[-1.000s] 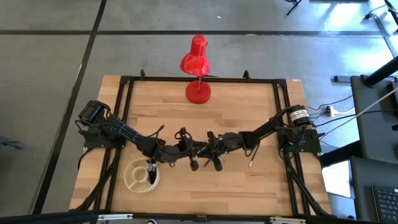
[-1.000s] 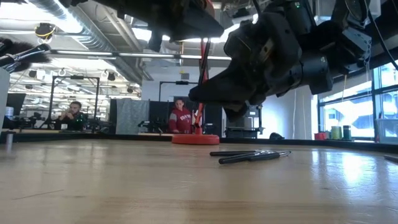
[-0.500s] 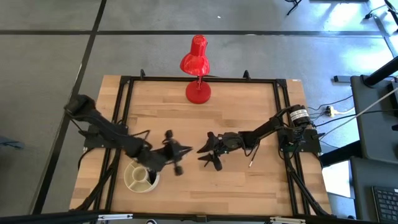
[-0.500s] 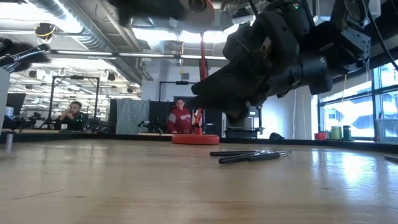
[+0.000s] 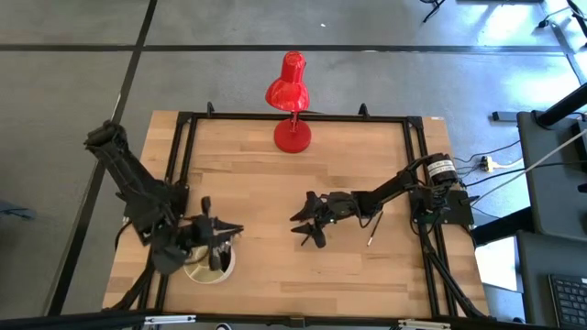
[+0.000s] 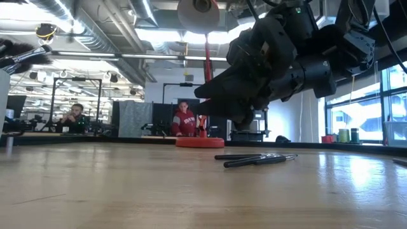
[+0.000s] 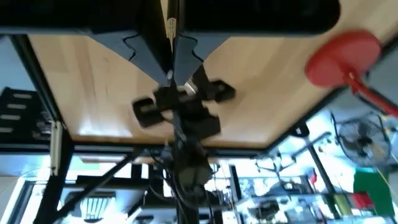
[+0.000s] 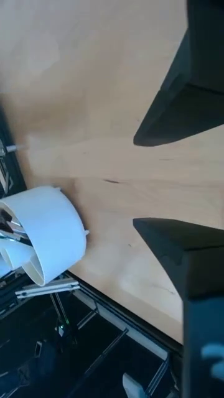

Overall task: Put items in baskets/containers
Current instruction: Put the liner brush into the pen organizer

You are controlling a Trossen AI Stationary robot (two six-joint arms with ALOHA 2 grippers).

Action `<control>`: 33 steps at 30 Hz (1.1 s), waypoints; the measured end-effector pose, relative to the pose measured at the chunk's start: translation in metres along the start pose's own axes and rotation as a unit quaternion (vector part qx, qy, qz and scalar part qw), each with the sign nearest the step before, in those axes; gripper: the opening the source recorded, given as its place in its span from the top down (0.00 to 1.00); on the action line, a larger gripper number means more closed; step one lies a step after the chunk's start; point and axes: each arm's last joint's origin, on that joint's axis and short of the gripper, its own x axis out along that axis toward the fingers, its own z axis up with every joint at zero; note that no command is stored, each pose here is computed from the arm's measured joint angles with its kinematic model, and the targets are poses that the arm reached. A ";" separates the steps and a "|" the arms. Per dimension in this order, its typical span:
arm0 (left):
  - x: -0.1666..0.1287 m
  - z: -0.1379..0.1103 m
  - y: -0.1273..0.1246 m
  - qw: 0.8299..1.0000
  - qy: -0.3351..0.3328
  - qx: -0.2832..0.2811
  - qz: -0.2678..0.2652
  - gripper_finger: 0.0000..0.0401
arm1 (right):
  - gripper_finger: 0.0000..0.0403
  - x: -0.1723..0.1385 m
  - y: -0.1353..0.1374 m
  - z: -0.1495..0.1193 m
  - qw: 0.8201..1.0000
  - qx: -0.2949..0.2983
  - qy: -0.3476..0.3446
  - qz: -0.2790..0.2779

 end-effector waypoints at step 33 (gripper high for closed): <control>-0.020 -0.048 0.004 0.977 0.156 -0.144 0.011 0.87 | 0.53 0.000 -0.005 0.003 0.998 0.058 -0.004 -0.007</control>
